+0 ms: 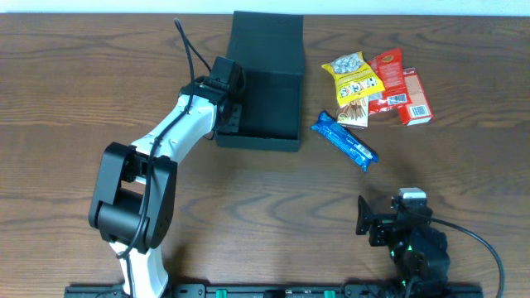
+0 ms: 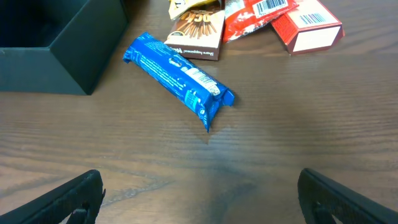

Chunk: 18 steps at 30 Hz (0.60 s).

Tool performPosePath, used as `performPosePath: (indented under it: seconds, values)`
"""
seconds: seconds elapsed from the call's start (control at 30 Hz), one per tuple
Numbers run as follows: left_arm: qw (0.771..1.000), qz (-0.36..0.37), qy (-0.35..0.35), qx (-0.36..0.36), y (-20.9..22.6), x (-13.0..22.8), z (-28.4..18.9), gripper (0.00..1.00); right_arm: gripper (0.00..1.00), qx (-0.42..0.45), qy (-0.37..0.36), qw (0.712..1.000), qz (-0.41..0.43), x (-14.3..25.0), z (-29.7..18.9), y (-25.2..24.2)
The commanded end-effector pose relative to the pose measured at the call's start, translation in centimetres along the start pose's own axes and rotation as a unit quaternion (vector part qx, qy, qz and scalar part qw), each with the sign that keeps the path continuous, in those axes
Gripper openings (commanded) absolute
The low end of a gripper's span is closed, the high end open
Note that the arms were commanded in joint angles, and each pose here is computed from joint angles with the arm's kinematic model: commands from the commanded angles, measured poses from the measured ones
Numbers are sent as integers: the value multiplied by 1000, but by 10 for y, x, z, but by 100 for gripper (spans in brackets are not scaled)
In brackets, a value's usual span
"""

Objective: Pack container

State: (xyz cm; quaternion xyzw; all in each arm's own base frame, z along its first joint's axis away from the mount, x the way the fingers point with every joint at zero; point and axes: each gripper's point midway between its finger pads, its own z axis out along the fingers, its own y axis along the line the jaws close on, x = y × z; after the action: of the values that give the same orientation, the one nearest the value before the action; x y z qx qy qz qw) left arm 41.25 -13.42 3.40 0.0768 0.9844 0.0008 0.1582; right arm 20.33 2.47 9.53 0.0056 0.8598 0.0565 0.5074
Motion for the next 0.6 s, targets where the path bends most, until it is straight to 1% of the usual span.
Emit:
performPosePath:
  seconds: [0.0,0.03,0.07,0.27,0.47,0.57]
  values:
    - [1000,-10,14,23,-7,6,-1,15,99,-2,2,1000,-6,3,1,1]
    - [999,-12,22,21,-7,10,-1,8,99,-2,2,1000,-6,3,1,1]
    - [999,-11,27,20,-6,12,-1,6,99,-2,2,1000,-6,3,1,1]
    - [997,2,71,13,-5,34,-3,6,99,-2,2,1000,-6,3,1,1]
    - [994,33,104,12,-22,55,-8,6,99,-2,2,1000,-6,3,1,1]
    - [993,10,119,7,-31,65,-11,6,99,-2,2,1000,-6,3,1,1]
